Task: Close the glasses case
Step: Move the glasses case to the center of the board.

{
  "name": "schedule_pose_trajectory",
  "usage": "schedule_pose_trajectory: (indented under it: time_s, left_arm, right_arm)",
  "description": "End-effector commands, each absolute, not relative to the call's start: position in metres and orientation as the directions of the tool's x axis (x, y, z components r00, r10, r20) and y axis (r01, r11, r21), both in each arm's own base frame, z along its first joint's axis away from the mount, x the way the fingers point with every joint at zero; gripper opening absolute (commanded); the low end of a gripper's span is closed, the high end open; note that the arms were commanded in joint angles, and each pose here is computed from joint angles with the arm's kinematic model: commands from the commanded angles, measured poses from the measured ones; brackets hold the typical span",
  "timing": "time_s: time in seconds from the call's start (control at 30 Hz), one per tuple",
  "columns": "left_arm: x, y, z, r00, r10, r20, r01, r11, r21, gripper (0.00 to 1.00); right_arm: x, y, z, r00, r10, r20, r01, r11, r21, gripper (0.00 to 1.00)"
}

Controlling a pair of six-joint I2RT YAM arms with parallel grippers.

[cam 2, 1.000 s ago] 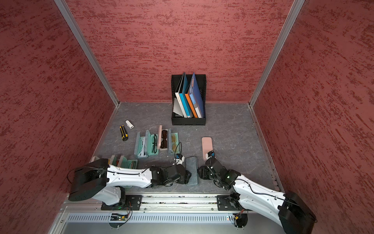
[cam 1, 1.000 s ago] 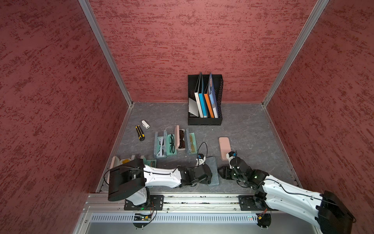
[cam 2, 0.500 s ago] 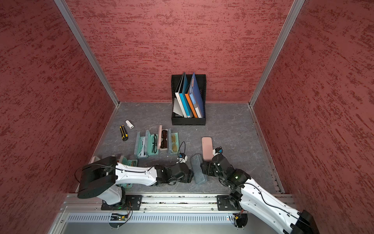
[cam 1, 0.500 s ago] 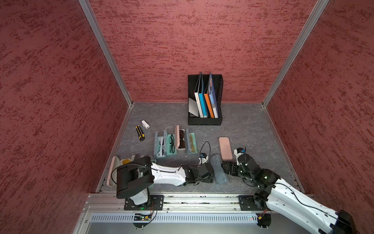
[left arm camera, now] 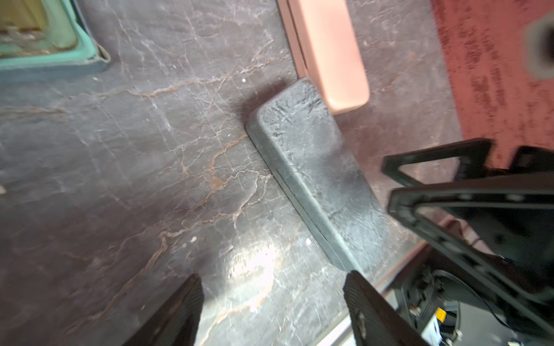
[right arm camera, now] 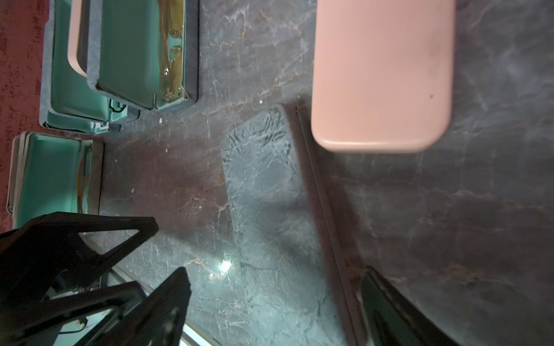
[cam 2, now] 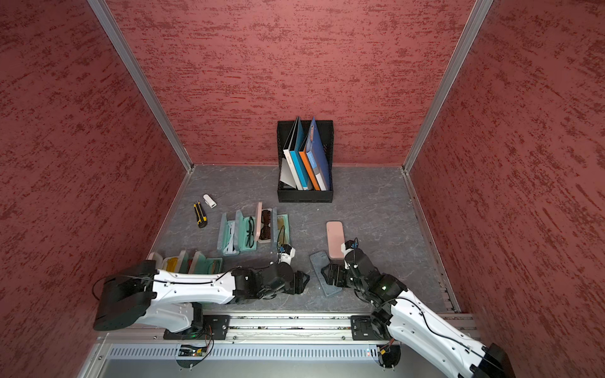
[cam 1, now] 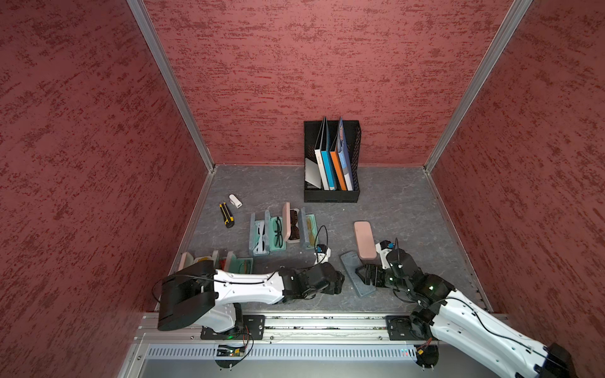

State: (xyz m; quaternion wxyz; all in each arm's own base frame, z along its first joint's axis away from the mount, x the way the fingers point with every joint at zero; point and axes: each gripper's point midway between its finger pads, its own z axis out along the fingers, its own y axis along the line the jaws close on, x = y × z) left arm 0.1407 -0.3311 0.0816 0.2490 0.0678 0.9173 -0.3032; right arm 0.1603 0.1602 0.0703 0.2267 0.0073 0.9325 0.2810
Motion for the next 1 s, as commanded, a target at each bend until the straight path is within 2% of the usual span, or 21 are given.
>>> schedule_pose_trajectory:
  time_s: [0.0, 0.2, 0.33, 0.47, 0.67, 0.8, 0.97]
  left_arm:
    - [0.136, -0.312, 0.077, -0.859, -0.03, -0.51, 0.262, 0.831, -0.491, 0.83]
    - [0.122, -0.298, 0.089, -0.837, -0.026, -0.547, 0.278, 0.84, -0.465, 0.91]
    - [0.113, -0.29, 0.097, -0.82, -0.028, -0.571, 0.293, 0.838, -0.461, 0.92]
    - [0.109, -0.28, 0.102, -0.81, -0.044, -0.585, 0.293, 0.834, -0.468, 0.92]
    - [0.108, -0.264, 0.103, -0.799, -0.069, -0.598, 0.285, 0.832, -0.477, 0.92]
    - [0.106, -0.255, 0.105, -0.794, -0.079, -0.603, 0.287, 0.826, -0.485, 0.91]
    - [0.106, -0.245, 0.103, -0.793, -0.089, -0.603, 0.28, 0.826, -0.489, 0.9]
  right_arm:
    - [0.148, 0.156, 0.059, -0.917, 0.089, -0.39, -0.13, 0.856, 0.501, 0.95]
    - [0.145, 0.158, 0.05, -0.919, 0.027, -0.394, -0.144, 0.905, 0.399, 0.98]
    - [0.136, 0.165, 0.042, -0.916, -0.086, -0.392, -0.199, 0.946, 0.257, 0.99]
    - [0.135, 0.165, 0.037, -0.915, -0.112, -0.388, -0.196, 0.963, 0.185, 0.98]
    - [0.137, 0.186, 0.037, -0.909, -0.128, -0.398, -0.194, 0.972, 0.13, 0.85]
    - [0.144, 0.208, 0.03, -0.91, -0.14, -0.389, -0.199, 0.973, 0.117, 0.8]
    - [0.171, 0.229, 0.048, -0.883, -0.125, -0.453, -0.183, 0.979, 0.085, 0.76]
